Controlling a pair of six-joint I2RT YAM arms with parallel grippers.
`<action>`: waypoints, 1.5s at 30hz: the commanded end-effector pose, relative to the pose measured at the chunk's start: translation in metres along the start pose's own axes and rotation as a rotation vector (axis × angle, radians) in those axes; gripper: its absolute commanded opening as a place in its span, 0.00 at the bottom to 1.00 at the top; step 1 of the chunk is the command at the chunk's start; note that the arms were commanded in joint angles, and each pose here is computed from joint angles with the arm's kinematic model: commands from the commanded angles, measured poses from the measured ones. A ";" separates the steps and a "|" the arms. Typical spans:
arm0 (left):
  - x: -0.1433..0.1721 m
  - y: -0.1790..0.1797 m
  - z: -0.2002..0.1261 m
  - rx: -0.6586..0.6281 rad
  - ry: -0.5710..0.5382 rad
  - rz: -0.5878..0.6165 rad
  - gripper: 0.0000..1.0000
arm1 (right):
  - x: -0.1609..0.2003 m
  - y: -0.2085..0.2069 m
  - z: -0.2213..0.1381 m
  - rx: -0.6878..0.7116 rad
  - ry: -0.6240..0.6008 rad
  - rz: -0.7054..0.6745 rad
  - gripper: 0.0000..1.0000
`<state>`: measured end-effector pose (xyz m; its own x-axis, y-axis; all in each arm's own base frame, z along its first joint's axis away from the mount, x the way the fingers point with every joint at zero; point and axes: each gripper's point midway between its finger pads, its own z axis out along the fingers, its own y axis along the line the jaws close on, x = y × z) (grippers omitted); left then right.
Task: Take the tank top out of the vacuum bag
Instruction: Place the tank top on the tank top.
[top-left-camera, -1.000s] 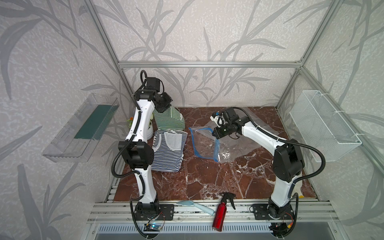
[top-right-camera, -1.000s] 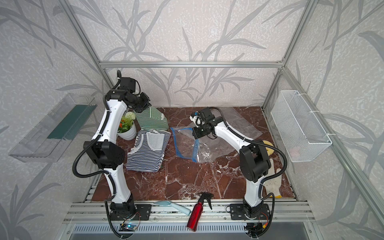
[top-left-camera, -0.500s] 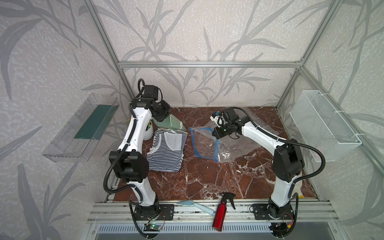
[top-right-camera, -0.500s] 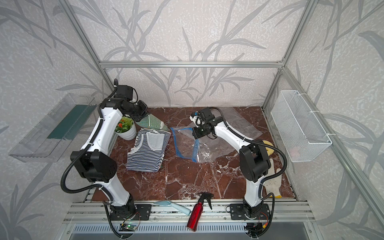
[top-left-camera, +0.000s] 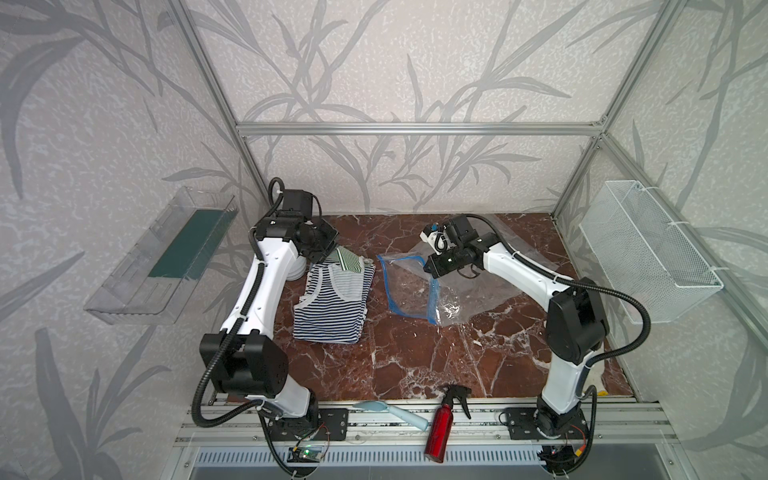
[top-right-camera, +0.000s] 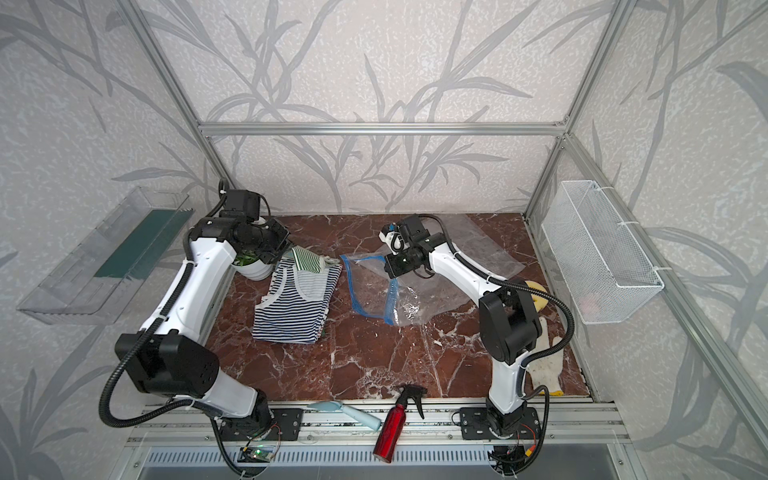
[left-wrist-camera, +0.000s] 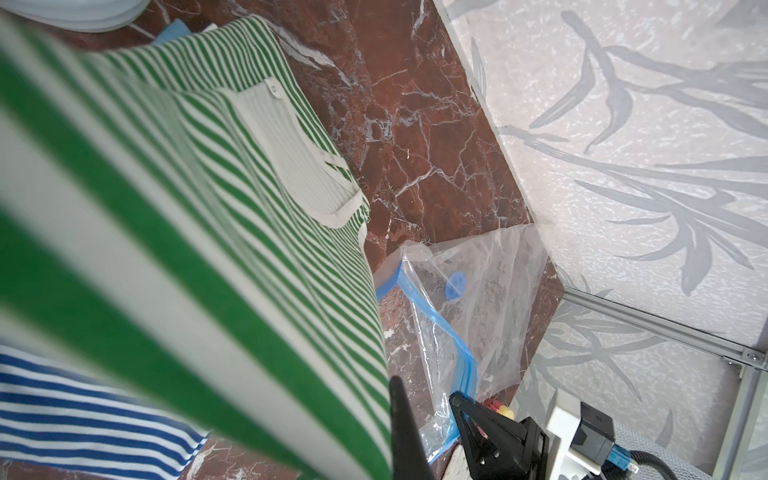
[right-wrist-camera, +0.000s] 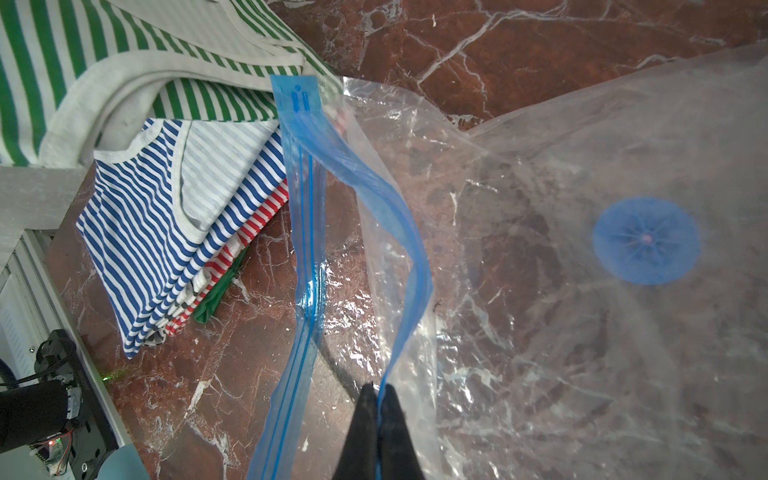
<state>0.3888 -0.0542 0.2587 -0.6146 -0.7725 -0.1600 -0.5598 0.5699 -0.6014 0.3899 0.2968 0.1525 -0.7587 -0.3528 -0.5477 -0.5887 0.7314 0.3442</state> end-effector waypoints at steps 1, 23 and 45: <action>0.007 0.006 -0.016 0.032 -0.035 -0.048 0.00 | -0.005 0.002 -0.002 -0.011 0.004 -0.005 0.00; 0.053 0.113 -0.005 -0.091 -0.101 -0.279 0.00 | -0.003 0.005 0.002 -0.023 0.014 -0.006 0.00; 0.094 0.185 0.012 -0.218 -0.084 -0.534 0.14 | -0.001 0.007 0.006 -0.031 0.025 -0.009 0.00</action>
<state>0.2492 -0.0291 0.1299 -0.2221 -0.9738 0.0477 -0.8574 0.1718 -0.4852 0.3894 0.3007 0.1502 -0.7627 -0.3593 -0.5377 -0.5911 0.7247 0.3542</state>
